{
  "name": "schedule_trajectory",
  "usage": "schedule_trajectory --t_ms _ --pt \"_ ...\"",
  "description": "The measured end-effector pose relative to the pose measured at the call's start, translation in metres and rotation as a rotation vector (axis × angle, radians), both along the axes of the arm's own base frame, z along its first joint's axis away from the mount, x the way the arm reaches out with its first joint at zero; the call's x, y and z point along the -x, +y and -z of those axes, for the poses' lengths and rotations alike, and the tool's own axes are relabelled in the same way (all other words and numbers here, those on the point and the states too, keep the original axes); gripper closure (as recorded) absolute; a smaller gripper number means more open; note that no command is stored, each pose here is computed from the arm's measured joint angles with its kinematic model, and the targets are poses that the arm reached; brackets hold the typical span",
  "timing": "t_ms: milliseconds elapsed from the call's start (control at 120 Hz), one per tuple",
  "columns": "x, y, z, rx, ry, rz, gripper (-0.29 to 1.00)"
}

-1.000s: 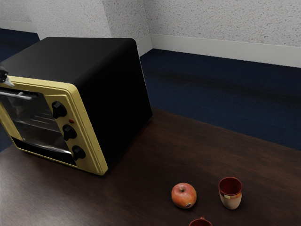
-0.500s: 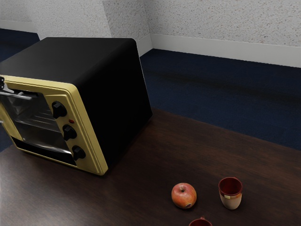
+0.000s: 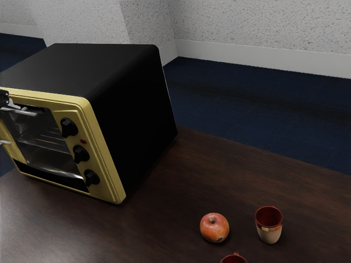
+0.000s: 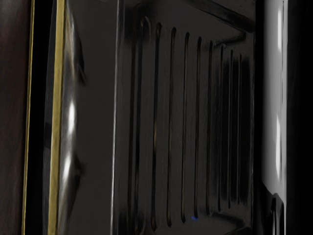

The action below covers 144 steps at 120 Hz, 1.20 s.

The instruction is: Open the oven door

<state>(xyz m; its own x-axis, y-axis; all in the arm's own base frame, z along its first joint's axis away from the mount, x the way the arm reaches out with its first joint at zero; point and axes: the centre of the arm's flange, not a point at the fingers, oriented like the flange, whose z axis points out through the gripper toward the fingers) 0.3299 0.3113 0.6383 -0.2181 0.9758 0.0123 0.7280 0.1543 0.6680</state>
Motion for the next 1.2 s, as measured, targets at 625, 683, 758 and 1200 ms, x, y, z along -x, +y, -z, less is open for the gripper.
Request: schedule_trajectory --t_ms 625,683,758,1200 --pt "0.037 -0.009 0.027 0.033 0.016 -0.077 0.00" --pt "0.061 -0.016 0.035 0.031 0.015 -0.112 0.00" --pt "0.103 -0.026 0.051 0.023 0.016 -0.180 0.00" --pt "-0.069 -0.333 -0.170 -0.358 0.157 0.939 0.01"
